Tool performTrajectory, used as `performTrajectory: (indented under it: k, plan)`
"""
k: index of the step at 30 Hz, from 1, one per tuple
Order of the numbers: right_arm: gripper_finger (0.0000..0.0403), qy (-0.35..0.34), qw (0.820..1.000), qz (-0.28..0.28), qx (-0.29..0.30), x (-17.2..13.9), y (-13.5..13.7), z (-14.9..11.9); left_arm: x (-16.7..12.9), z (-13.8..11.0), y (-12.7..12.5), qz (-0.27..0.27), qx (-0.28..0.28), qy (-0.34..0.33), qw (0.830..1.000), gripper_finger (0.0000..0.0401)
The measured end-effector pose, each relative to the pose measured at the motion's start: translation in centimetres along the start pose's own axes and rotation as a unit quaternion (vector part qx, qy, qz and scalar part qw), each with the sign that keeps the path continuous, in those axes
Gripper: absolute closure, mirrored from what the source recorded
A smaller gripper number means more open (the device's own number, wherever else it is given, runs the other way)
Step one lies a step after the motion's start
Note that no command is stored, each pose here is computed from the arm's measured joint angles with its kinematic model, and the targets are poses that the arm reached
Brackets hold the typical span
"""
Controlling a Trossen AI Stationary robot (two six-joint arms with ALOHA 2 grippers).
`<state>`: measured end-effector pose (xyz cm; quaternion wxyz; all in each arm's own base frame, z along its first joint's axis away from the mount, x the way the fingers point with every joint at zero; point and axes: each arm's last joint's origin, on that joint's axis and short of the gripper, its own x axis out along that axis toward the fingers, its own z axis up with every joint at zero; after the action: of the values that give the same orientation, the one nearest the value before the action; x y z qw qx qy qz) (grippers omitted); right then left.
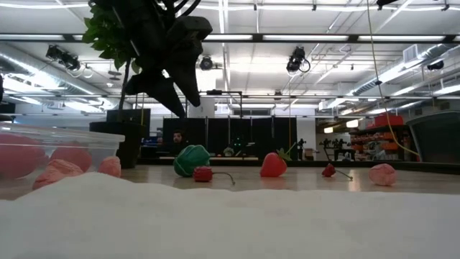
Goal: Pick and placing Produce into tupperware
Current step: Put the green bell pepper into the transparent bin
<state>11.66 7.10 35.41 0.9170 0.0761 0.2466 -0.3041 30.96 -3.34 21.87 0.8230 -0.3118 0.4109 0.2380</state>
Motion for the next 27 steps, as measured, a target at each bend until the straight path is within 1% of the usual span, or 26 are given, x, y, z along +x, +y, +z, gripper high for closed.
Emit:
performTrajectory:
  k: [5,8,11,15,20,27]
  plan:
    - [0.0292,0.0,1.0,0.0,0.0,0.0,0.0,0.0,0.4,-0.4,-0.1,0.007,0.006,0.009,1.0,0.0151]
    - [0.0292,0.0,1.0,0.0,0.0,0.0,0.0,0.0,1.5,-0.8,-0.4,0.011,0.011,0.014,1.0,0.0117]
    - [0.0292,0.0,1.0,0.0,0.0,0.0,0.0,0.0,2.7,-1.3,-0.3,0.026,0.014,0.028,0.999,0.0084]
    - [0.0292,0.0,1.0,0.0,0.0,0.0,0.0,0.0,3.1,-1.2,-0.2,0.029,0.014,0.028,0.999,0.005]
    - [0.0292,0.0,1.0,0.0,0.0,0.0,0.0,0.0,3.3,-0.9,0.1,0.035,0.009,0.027,0.999,0.003]
    - [0.0292,0.0,1.0,0.0,0.0,0.0,0.0,0.0,5.6,-1.6,0.3,0.059,0.013,0.042,0.997,0.0023]
